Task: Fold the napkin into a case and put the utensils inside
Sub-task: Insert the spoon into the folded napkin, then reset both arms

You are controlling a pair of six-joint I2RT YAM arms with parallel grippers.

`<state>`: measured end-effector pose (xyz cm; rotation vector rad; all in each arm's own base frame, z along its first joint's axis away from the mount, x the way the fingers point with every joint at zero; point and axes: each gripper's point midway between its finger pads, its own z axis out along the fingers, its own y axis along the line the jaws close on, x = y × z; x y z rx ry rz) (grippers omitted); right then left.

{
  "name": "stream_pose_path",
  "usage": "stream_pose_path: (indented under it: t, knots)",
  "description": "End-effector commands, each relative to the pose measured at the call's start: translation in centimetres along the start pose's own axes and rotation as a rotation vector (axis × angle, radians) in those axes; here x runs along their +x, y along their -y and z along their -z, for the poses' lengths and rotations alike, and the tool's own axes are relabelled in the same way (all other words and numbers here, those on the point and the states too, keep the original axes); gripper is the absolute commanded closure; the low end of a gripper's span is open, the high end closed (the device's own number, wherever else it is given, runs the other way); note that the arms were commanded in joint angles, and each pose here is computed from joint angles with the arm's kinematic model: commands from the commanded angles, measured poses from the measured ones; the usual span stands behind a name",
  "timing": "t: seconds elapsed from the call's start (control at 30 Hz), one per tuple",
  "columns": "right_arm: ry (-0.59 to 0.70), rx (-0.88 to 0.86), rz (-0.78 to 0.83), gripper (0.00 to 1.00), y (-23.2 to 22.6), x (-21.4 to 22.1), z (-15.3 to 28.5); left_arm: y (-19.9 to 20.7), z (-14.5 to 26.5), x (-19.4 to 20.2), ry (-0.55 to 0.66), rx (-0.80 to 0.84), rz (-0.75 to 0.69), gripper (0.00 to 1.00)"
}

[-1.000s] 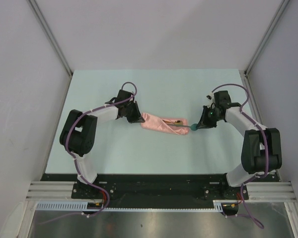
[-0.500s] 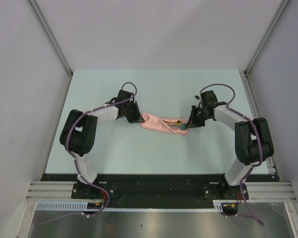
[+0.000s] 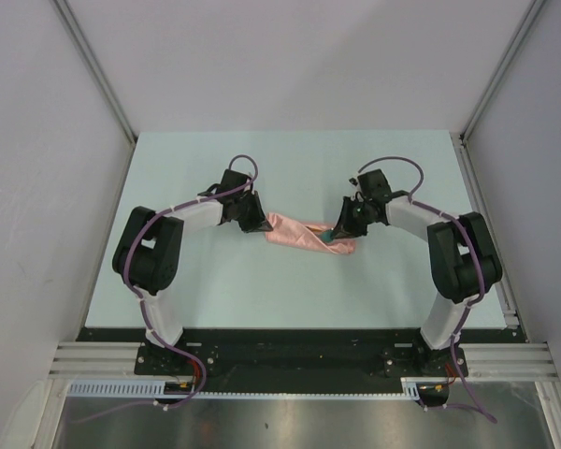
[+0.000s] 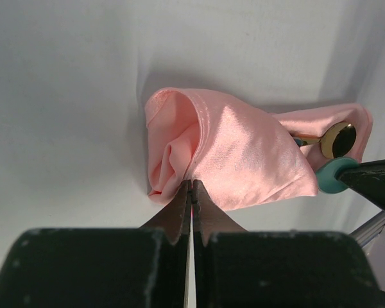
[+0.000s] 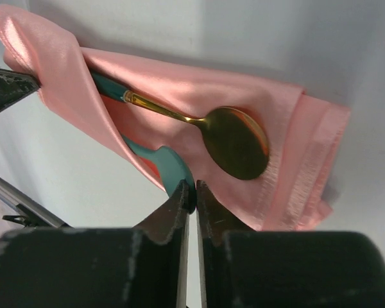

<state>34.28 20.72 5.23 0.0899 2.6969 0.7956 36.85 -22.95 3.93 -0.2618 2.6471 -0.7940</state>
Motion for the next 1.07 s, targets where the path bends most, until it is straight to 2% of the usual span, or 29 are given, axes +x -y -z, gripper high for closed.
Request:
stream_pose_path:
  t: [0.0, 0.03, 0.07, 0.1, 0.13, 0.17, 0.2, 0.27, 0.4, 0.43, 0.5, 0.53, 0.57, 0.6, 0.63, 0.67, 0.7, 0.73, 0.8, 0.87, 0.9, 1.03]
  knots:
    - [0.03, -0.079, -0.011, 0.84, -2.2, -1.0, -0.5, 0.8, 0.8, -0.6, 0.031, 0.017, -0.04, 0.97]
    - [0.032, -0.071, -0.016, 0.8, -2.1, -1.0, -0.5, 1.0, 1.1, -0.7, 0.037, 0.021, -0.043, 0.94]
    - [0.037, -0.064, -0.01, 0.7, -2.0, -1.1, -0.3, 1.2, 1.4, -0.8, 0.037, 0.021, -0.045, 0.89]
    - [0.044, -0.05, -0.01, 0.63, -1.8, -1.2, 0.4, 2.3, 2.4, -1.4, 0.064, 0.044, -0.065, 0.77]
    - [0.072, -0.022, -0.003, 0.51, -1.4, -1.7, 0.9, 2.8, 3.0, -1.7, 0.078, 0.054, -0.079, 0.71]
    - [0.091, -0.008, 0.023, 0.01, -1.1, -2.1, 1.5, 3.2, 3.8, -2.0, 0.099, 0.048, -0.091, 0.65]
    - [0.095, 0.017, 0.029, 0.0, -0.7, -2.1, 2.2, 4.0, 4.6, -2.6, 0.125, 0.059, -0.121, 0.58]
    - [0.169, 0.074, 0.072, 0.0, -0.3, -3.4, 4.8, 5.9, 6.9, -3.3, 0.189, 0.068, -0.173, 0.53]
    - [0.319, 0.182, 0.168, 0.0, -1.0, -3.9, 9.5, 10.5, 11.1, -2.8, 0.305, 0.14, -0.33, 0.35]
    - [0.364, 0.155, 0.208, 0.0, -2.7, -3.5, 10.8, 12.3, 11.5, -1.3, 0.301, 0.176, -0.379, 0.32]
    - [0.416, 0.14, 0.228, 0.0, -3.5, -3.1, 11.6, 14.1, 13.2, -0.4, 0.363, 0.207, -0.44, 0.26]
    - [0.425, 0.145, 0.22, 0.0, -3.0, -2.2, 11.5, 15.5, 13.4, 1.3, 0.361, 0.238, -0.481, 0.25]
    - [0.457, 0.111, 0.216, 0.0, -3.6, -1.6, 12.3, 16.9, 15.1, 1.5, 0.419, 0.288, -0.499, 0.25]
    - [0.481, 0.074, 0.218, 0.0, -4.2, -1.5, 12.6, 16.4, 14.6, 2.9, 0.417, 0.293, -0.513, 0.15]
    - [0.451, 0.062, 0.217, 0.0, -3.4, 0.3, 11.7, 17.3, 15.0, 4.5, 0.428, 0.331, -0.542, 0.12]
    - [0.492, 0.016, 0.237, 0.0, -4.4, 0.7, 12.6, 19.0, 17.0, 4.8, 0.499, 0.422, -0.557, 0.07]
    - [0.499, 0.007, 0.244, 0.0, -4.5, 1.4, 12.8, 18.1, 16.2, 6.6, 0.49, 0.453, -0.569, 0.01]
    - [0.474, 0.006, 0.234, 0.0, -3.7, 2.9, 12.0, 20.0, 17.5, 7.9, 0.532, 0.573, -0.594, 0.0]
    - [0.503, -0.069, 0.26, 0.0, -5.2, 4.4, 13.0, 18.6, 18.0, 10.4, 0.547, 0.637, -0.591, 0.0]
    - [0.522, -0.137, 0.263, 0.0, -6.0, 5.9, 13.5, 18.8, 19.1, 11.6, 0.574, 0.719, -0.547, 0.0]
    - [0.53, -0.167, 0.262, 0.0, -6.5, 6.3, 13.8, 17.7, 18.8, 12.4, 0.561, 0.722, -0.527, 0.0]
    - [0.565, -0.256, 0.26, 0.0, -7.6, 7.5, 14.7, 17.6, 20.2, 13.5, 0.547, 0.804, -0.49, 0.0]
